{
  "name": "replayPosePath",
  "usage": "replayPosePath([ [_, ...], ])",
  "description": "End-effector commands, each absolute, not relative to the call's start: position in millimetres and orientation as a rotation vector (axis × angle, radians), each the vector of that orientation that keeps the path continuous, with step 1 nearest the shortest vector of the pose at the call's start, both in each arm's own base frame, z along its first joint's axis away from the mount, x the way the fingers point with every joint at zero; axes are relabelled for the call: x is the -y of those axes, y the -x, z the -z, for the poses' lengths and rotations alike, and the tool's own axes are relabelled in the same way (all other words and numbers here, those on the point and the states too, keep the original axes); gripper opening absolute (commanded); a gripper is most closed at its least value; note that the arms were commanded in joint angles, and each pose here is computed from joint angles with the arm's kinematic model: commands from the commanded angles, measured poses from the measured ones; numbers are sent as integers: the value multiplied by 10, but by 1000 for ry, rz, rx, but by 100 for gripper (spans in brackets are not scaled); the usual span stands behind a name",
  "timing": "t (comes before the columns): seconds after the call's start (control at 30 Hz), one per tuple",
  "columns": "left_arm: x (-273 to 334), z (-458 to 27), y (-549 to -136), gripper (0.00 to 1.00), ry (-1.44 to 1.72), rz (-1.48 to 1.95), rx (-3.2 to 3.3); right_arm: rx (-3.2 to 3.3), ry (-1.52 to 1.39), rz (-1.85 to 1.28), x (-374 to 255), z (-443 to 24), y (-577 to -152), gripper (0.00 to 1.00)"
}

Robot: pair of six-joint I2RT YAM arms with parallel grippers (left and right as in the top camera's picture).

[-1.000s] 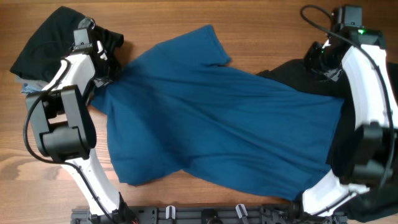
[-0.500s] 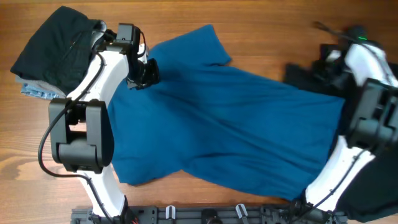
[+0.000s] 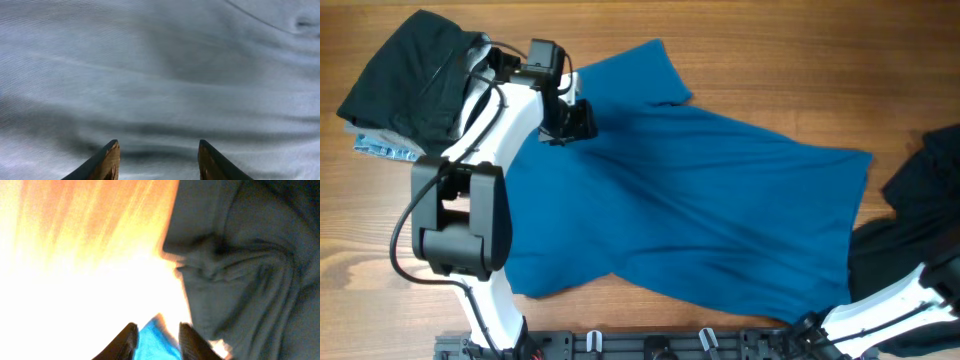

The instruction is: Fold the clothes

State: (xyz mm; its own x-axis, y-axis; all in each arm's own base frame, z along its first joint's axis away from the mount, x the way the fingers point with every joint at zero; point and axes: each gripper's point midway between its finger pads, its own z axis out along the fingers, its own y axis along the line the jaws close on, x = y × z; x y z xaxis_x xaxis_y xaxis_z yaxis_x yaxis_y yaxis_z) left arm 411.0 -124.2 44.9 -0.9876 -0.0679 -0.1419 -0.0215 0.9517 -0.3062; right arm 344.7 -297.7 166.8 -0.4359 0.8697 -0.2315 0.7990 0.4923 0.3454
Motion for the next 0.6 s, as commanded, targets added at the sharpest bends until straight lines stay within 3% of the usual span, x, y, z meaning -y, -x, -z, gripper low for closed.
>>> replayPosePath([
  [0.0,1476,-603,-4175,47,-63,502,-2884,-2617,-1390,-265,2398,-1536,-3256,34],
  [0.13,1529,-625,-4225,47,-81,508,-2856,-2897,-1480,-189,2016,-1105,-2769,34],
  [0.2,1532,-629,-4237,47,-82,509,-2850,-2900,-1610,-8,2144,-747,-2515,45],
  [0.23,1532,-628,-4236,48,-82,509,-2851,-2892,-1685,-84,2057,-572,-2415,44],
  [0.3,1531,-627,-4234,49,-82,509,-2851,-2907,-1758,-180,1921,-358,-2235,34],
  [0.37,1532,-627,-4235,51,-82,509,-2851,-2914,-1820,-160,1897,-169,-2031,9],
  [0.47,1531,-627,-4234,52,-82,509,-2852,-2849,-1876,-138,1946,101,-1884,5],
  [0.57,1530,-625,-4228,52,-81,508,-2854,-2670,-2088,136,2244,320,-1537,4],
])
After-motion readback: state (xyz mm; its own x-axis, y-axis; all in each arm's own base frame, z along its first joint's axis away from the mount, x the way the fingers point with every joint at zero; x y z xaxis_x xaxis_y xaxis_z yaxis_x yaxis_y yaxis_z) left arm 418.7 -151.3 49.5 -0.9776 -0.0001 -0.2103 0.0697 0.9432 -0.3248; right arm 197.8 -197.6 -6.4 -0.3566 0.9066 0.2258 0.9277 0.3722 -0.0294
